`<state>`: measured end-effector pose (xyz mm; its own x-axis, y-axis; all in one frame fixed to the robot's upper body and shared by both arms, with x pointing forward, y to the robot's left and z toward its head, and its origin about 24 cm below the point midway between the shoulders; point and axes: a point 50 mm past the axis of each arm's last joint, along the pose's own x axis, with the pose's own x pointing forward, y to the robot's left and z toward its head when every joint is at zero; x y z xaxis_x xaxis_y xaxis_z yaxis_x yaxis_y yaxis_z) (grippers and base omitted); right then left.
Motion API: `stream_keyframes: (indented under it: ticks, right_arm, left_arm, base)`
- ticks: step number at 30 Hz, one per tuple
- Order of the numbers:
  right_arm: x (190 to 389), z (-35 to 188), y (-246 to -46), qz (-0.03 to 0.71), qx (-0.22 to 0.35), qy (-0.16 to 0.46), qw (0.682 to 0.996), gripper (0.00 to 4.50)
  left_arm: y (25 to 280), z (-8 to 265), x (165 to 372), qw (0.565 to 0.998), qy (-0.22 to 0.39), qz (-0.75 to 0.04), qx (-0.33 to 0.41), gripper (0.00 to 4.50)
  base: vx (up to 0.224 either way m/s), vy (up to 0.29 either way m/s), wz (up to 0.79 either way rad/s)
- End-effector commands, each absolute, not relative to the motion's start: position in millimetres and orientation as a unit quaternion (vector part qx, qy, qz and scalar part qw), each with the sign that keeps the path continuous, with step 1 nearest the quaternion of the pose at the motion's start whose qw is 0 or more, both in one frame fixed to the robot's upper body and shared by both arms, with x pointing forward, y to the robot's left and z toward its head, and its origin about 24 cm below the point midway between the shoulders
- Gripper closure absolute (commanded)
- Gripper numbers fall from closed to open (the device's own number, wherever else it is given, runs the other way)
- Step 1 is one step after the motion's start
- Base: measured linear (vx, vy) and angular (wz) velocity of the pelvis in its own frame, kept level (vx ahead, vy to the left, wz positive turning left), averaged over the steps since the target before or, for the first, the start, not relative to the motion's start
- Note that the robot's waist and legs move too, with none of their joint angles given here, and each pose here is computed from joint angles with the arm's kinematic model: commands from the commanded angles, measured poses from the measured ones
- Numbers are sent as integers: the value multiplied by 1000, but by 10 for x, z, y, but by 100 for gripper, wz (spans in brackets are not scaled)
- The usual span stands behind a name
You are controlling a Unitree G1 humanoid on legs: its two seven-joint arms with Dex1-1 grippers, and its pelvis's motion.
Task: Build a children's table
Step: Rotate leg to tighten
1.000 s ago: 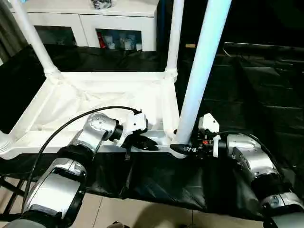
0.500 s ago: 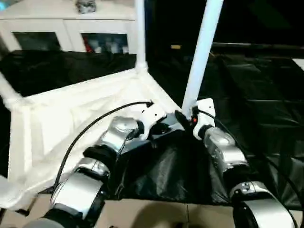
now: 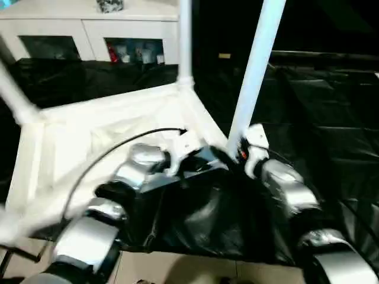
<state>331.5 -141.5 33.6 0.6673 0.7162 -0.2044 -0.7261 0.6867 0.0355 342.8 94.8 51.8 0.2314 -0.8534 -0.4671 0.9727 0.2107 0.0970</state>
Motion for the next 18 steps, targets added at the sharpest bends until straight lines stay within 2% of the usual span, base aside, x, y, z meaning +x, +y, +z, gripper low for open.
stream_keyframes:
  ticks: [1,6,7,8,11,12,18]
  right_arm:
    - [3246,382,-1361,462,-22,101,881,55]
    - [3128,408,-1405,543,-28,111,832,55]
    - [3111,412,-1410,555,-29,113,823,81]
    - [3081,417,-1418,577,-35,118,807,81]
    - [3059,417,-1424,597,-40,129,791,118]
    - [3047,415,-1429,606,-43,135,783,118]
    - [3010,405,-1422,622,-49,144,768,172]
  left_arm:
    - [940,543,3401,737,154,-626,202,450]
    - [1087,572,3388,719,165,-646,196,450]
    - [1108,579,3384,715,166,-650,196,450]
    - [1155,586,3372,707,170,-658,195,450]
    - [1214,586,3361,697,176,-665,200,450]
    - [1248,583,3356,692,182,-668,204,450]
    - [1277,591,3357,688,185,-671,206,450]
  base:
    - [0,0,0]
    - [0,0,0]
    - [0,0,0]
    - [0,0,0]
    - [0,0,0]
    - [0,0,0]
    - [0,0,0]
